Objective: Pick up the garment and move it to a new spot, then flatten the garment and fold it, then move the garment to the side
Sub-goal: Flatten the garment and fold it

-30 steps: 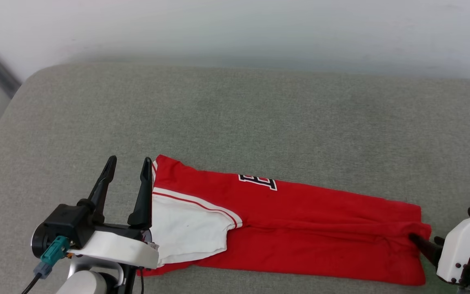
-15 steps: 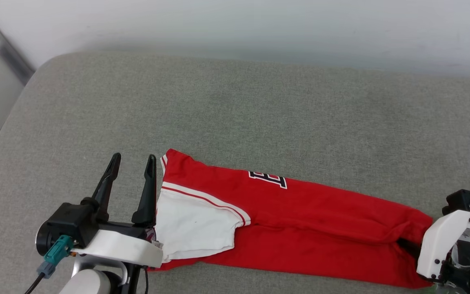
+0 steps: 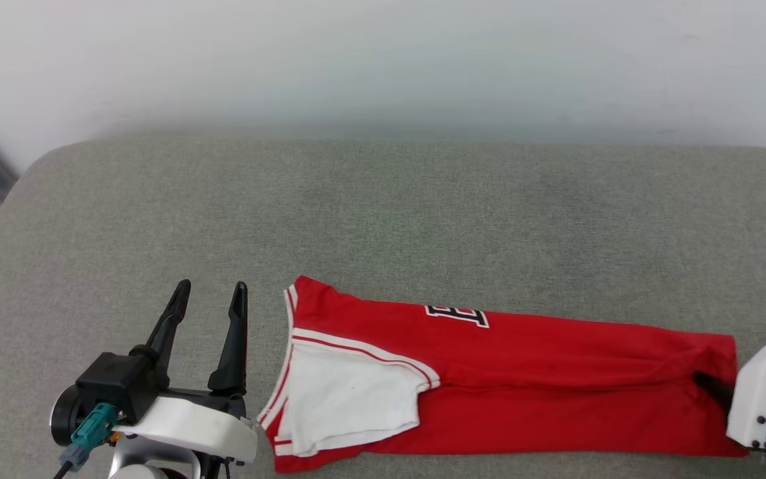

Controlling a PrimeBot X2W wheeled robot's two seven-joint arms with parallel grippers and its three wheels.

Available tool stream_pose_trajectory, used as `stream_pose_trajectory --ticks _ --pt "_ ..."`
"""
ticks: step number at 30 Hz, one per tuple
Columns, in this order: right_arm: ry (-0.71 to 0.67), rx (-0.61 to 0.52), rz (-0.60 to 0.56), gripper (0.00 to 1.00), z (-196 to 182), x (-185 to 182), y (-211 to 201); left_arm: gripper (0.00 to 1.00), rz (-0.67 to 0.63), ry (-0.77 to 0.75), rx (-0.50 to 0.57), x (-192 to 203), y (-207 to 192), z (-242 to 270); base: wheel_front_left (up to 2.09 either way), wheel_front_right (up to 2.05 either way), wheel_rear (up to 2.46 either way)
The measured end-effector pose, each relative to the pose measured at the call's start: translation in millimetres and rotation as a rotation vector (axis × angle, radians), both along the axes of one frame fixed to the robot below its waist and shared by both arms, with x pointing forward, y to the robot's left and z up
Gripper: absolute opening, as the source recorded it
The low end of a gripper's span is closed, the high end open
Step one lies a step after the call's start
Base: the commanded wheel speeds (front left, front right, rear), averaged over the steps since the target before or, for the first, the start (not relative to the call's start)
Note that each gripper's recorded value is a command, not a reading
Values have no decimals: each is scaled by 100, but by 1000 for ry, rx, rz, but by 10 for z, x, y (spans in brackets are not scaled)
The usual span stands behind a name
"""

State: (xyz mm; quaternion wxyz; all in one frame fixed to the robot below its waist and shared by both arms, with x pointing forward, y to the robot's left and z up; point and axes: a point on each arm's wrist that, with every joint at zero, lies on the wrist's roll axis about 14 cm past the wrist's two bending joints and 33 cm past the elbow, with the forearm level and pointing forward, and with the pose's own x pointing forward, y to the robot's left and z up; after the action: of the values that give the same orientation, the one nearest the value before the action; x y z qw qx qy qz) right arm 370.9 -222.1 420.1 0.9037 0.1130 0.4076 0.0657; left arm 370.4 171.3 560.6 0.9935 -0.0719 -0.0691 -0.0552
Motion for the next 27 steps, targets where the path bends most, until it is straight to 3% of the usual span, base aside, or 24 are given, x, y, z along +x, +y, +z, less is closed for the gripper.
stream_pose_trajectory --ticks 6,10,12,16,19,27 --pt "-42 -21 -159 0 150 -105 -551 100 -25 0 -2 -27 -95 15 0 0 0" --pt "-38 28 -203 0 206 -158 -606 100 -35 8 -1 -40 -127 8 0 0 0" --pt "-42 135 -198 0 236 -141 -401 100 -36 7 0 -45 -130 12 0 0 0" --pt "-47 513 -163 0 415 -52 253 100 -36 11 -2 -70 -132 15 0 0 0" --pt "-10 698 -98 0 530 -47 583 100 -32 19 -1 -92 -117 4 0 0 0" --pt "109 930 86 0 601 43 1326 100 -14 15 -8 -79 -51 28 0 0 0"
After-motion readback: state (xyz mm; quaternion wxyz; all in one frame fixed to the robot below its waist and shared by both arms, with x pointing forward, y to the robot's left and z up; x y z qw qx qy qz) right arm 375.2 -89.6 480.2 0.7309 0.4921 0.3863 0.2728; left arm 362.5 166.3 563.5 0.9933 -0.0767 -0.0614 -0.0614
